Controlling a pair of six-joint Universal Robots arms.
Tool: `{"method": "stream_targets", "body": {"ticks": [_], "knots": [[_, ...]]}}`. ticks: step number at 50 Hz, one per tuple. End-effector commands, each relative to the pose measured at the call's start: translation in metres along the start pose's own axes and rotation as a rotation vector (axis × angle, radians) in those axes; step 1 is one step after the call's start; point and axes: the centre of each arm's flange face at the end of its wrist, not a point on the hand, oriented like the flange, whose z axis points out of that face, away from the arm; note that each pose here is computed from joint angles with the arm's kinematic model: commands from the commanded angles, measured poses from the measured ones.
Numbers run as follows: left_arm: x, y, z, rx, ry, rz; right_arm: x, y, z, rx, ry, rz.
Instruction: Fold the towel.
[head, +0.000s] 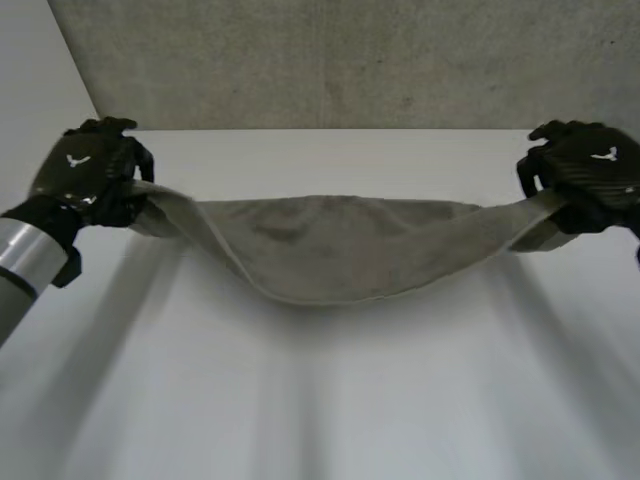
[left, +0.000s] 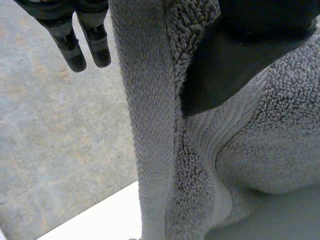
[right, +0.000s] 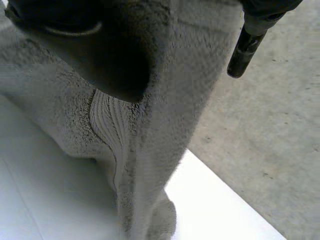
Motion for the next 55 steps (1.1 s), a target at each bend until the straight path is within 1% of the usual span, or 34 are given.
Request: {"method": "stream_targets", "body": {"ticks": [1,8,10,12,13,15,16,17,18,20,21,23,25,29,31,32,34,36,39,47,50,55], "knots": [[0.005,-0.008,-0.028,-0.076,-0.026,-0.037,0.003,-0.014,-0.028,-0.027,-0.019,0.060],[-0.001,-0.002,-0.031,-0.101,-0.048,-0.048,0.007,-0.013,-0.028,-0.028,-0.031,0.062],[-0.002,0.000,-0.029,-0.105,-0.048,-0.052,0.008,-0.007,-0.024,-0.042,-0.039,0.069],[-0.004,0.014,-0.022,-0.148,-0.045,-0.070,0.014,0.013,-0.009,-0.086,-0.063,0.081],[-0.004,0.014,-0.022,-0.148,-0.044,-0.070,0.014,0.014,-0.009,-0.086,-0.063,0.081],[-0.004,0.020,-0.015,-0.162,-0.034,-0.073,0.015,0.026,0.008,-0.118,-0.096,0.056],[-0.008,0.024,-0.007,-0.172,-0.036,-0.077,0.015,0.026,0.008,-0.118,-0.097,0.056],[-0.011,0.029,0.001,-0.180,-0.033,-0.085,0.013,0.032,0.017,-0.137,-0.107,0.044],[-0.011,0.029,0.001,-0.180,-0.033,-0.085,0.013,0.032,0.017,-0.137,-0.107,0.044],[-0.018,0.042,0.017,-0.199,-0.033,-0.095,0.017,0.049,0.035,-0.192,-0.091,0.029],[-0.018,0.042,0.017,-0.199,-0.033,-0.095,0.017,0.049,0.035,-0.193,-0.091,0.028],[-0.022,0.048,0.025,-0.208,-0.038,-0.099,0.020,0.062,0.051,-0.228,-0.070,0.013],[-0.025,0.060,0.044,-0.220,-0.053,-0.101,0.020,0.067,0.058,-0.233,-0.069,0.008],[-0.024,0.070,0.060,-0.227,-0.075,-0.092,0.020,0.071,0.069,-0.228,-0.069,0.005],[-0.028,0.079,0.073,-0.233,-0.112,-0.086,0.017,0.075,0.081,-0.208,-0.070,-0.003],[-0.028,0.079,0.073,-0.233,-0.112,-0.086,0.017,0.075,0.081,-0.207,-0.070,-0.003],[-0.030,0.083,0.077,-0.235,-0.124,-0.083,0.018,0.079,0.095,-0.173,-0.028,-0.007],[-0.032,0.091,0.084,-0.236,-0.130,-0.079,0.019,0.083,0.102,-0.159,-0.001,0.001],[-0.030,0.097,0.089,-0.238,-0.125,-0.081,0.020,0.092,0.113,-0.138,0.030,0.010],[-0.027,0.108,0.092,-0.254,-0.115,-0.085,0.018,0.108,0.134,-0.116,0.045,0.000],[-0.027,0.112,0.092,-0.263,-0.118,-0.085,0.020,0.120,0.142,-0.124,0.068,-0.002],[-0.027,0.118,0.093,-0.272,-0.120,-0.088,0.018,0.133,0.149,-0.134,0.064,0.003]]}}
